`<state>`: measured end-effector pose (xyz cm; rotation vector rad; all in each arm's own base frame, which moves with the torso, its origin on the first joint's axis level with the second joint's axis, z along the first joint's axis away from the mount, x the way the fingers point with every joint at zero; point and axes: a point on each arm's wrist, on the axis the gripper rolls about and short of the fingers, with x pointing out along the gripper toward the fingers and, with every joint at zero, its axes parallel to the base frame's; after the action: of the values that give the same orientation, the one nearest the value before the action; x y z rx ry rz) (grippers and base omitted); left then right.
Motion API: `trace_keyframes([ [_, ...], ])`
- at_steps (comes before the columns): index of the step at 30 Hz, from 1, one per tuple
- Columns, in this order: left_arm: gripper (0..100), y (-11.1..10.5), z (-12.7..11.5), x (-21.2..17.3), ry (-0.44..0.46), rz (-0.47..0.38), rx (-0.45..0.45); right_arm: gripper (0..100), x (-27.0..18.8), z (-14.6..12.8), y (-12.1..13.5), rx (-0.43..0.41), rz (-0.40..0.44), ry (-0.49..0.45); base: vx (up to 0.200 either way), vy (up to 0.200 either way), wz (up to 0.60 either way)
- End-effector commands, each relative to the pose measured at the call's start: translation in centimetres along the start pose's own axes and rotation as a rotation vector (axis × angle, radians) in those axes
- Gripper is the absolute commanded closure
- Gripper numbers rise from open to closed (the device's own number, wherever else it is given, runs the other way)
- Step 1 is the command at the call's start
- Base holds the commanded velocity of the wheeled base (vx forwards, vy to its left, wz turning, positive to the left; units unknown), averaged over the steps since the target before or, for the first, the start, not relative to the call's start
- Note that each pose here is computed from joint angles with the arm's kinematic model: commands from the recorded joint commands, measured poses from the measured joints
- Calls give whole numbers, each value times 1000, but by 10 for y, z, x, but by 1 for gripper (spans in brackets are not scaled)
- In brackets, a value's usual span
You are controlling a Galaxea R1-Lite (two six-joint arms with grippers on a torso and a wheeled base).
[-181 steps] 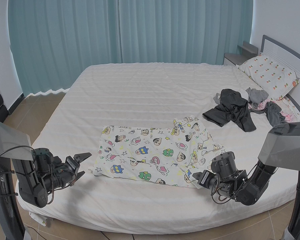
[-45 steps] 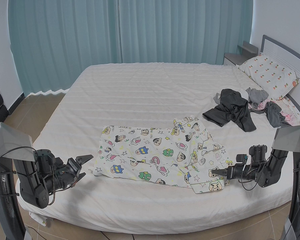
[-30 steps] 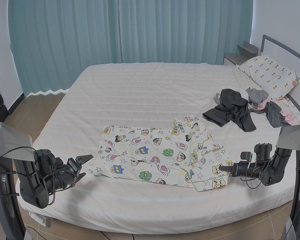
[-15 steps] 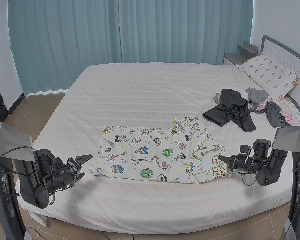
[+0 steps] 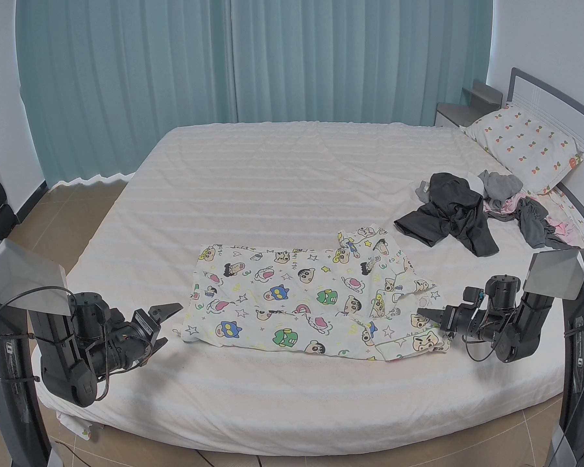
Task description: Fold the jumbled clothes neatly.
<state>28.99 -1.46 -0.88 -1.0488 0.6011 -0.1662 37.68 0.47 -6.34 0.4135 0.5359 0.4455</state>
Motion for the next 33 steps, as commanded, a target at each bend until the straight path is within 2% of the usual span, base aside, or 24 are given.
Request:
trace_keyframes([
  [1, 0, -1, 0, -2, -6, -11, 4, 0, -3, 4, 1, -5, -22, -23, 0, 0, 0],
  [4, 0, 0, -1, -3, 0, -5, 0, 0, -8, 9, 6, -2, -33, -49, 0, 0, 0],
  [5, 0, 0, -1, -4, 2, -4, -1, 0, -14, 16, 14, 23, -23, -76, 0, 0, 0],
  [10, 0, 0, -3, -7, 7, 4, -7, 0, -28, 27, 43, 30, 29, -142, 0, 0, 0],
  [13, 0, 0, -3, -10, 7, 7, -10, 0, -30, 13, 61, 32, 61, -94, 0, 0, 0],
  [20, 0, 0, -4, -11, 7, 8, -13, 0, -31, -9, 82, 33, 95, -11, 0, 0, 0],
  [25, 0, 0, -4, -12, 7, 10, -12, 0, -31, -15, 81, 45, 89, 22, 0, 0, 0],
  [33, 0, 0, -7, -20, 18, 23, -23, 0, -18, -31, 55, 106, 22, 94, 0, 0, 0],
])
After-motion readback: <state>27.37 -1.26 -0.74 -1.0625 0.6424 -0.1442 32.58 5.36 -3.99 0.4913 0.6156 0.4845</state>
